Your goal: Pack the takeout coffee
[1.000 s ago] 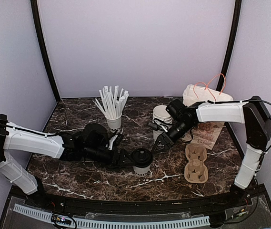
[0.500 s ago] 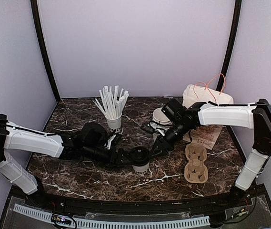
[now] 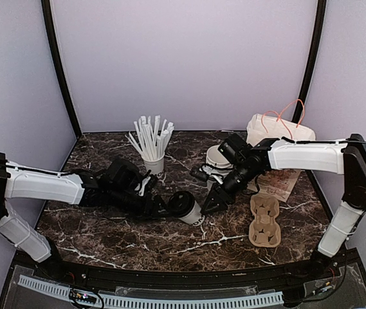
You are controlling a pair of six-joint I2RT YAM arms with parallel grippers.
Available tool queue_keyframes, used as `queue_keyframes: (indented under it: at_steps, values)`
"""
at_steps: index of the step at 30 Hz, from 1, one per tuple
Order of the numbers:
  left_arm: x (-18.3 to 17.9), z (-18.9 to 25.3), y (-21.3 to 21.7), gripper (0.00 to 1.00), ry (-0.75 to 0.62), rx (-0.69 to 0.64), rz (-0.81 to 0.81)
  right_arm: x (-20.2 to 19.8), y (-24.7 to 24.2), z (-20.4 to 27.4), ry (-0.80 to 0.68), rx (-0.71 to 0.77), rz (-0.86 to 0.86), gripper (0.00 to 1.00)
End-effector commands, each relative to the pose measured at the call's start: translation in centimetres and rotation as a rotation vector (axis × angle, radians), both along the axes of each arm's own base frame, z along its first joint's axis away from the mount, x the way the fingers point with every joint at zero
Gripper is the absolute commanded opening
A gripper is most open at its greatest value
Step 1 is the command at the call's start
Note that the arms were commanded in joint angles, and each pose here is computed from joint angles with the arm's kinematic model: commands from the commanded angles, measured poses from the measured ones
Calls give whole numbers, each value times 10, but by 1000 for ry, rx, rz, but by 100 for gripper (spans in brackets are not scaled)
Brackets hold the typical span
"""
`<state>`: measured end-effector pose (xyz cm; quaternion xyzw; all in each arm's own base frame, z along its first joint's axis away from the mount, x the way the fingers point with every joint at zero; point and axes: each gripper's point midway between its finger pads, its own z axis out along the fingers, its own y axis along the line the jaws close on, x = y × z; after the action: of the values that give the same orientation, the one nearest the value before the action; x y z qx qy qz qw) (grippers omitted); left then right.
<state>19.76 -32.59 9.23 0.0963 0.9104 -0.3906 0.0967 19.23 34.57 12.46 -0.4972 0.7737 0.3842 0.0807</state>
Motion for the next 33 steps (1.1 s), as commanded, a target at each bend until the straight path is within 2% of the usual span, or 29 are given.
queue_keyframes:
  at_steps: [1, 9, 16, 21, 28, 33]
  values:
    - [9, 16, -6, 74, -59, -16, -25, -3, -3, 6, -40, 10, 12, 49]
    - [15, 24, -14, 75, -93, -38, -36, -4, -2, 5, -36, 10, 24, 49]
    - [18, 19, -10, 79, -67, 21, -14, -4, 0, 7, -69, -4, 43, 50]
    - [21, 29, 4, 82, -113, 65, 17, 12, 12, 20, -269, -82, 48, 53]
    - [33, 83, 37, 84, -332, 53, 136, 35, 42, 48, -536, -179, 38, 59]
    - [37, 107, 66, 88, -432, 62, 247, 68, 56, 38, -679, -316, -36, 66]
